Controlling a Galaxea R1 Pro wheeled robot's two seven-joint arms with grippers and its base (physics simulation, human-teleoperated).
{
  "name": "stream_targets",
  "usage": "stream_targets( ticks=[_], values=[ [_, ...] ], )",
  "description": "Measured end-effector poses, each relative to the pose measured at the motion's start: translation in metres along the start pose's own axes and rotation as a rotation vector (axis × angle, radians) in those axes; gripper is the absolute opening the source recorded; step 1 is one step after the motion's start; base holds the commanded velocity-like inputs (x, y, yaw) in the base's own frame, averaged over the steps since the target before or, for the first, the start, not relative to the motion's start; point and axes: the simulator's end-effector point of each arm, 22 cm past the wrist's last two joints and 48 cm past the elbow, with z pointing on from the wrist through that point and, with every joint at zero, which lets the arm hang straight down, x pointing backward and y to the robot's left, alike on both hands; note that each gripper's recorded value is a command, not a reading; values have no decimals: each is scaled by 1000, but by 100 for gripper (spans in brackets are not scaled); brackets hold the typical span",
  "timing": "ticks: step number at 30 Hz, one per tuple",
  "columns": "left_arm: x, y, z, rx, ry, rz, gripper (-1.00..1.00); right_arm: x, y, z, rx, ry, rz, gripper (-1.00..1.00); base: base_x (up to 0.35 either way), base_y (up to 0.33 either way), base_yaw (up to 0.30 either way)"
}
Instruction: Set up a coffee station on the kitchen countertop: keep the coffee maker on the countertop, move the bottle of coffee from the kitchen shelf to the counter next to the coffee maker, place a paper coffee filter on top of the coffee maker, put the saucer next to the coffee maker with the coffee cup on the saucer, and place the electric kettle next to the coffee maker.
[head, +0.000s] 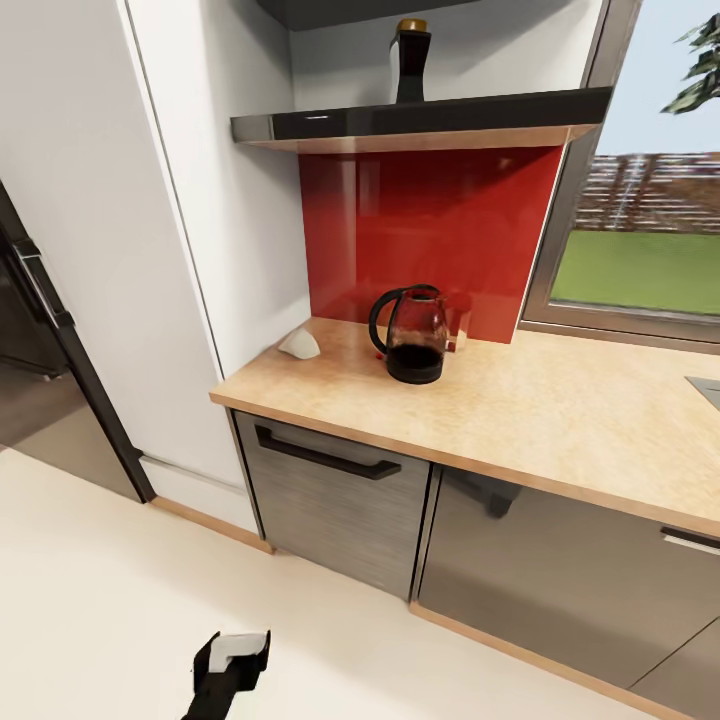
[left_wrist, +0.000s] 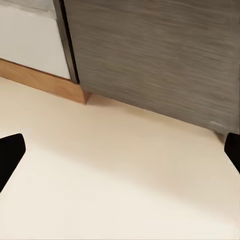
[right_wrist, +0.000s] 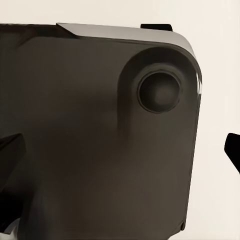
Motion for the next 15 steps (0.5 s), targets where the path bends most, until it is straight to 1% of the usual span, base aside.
stream_targets(
  ticks=[1, 2, 4, 6, 7, 9, 11, 15],
  values=[
    [-20, -5, 10, 5, -32, -5, 100, 0, 0, 0, 0, 0, 0, 100, 0, 0, 0],
    [-30, -6, 15, 7, -47, -7, 100, 0, 0, 0, 0, 0, 0, 100, 0, 0, 0],
    [-67, -11, 31, 10, -102, -13, 100, 0, 0, 0, 0, 0, 0, 100, 0, 0, 0],
    [-93, -13, 40, 12, -141, -18, 100, 0, 0, 0, 0, 1, 0, 100, 0, 0, 0],
    [-101, -13, 43, 12, -154, -20, 100, 1, 0, 0, 0, 1, 0, 100, 0, 0, 0],
    [-131, -16, 52, 14, -201, -29, 100, 1, 0, 0, 0, 1, 0, 100, 0, 0, 0],
    [-154, -17, 57, 15, -237, -35, 100, 0, 0, 0, 0, 0, 0, 100, 0, 0, 0],
    [-193, -18, 63, 16, -302, -45, 100, 0, 0, 0, 1, 0, 0, 100, 0, 0, 0]
  ],
)
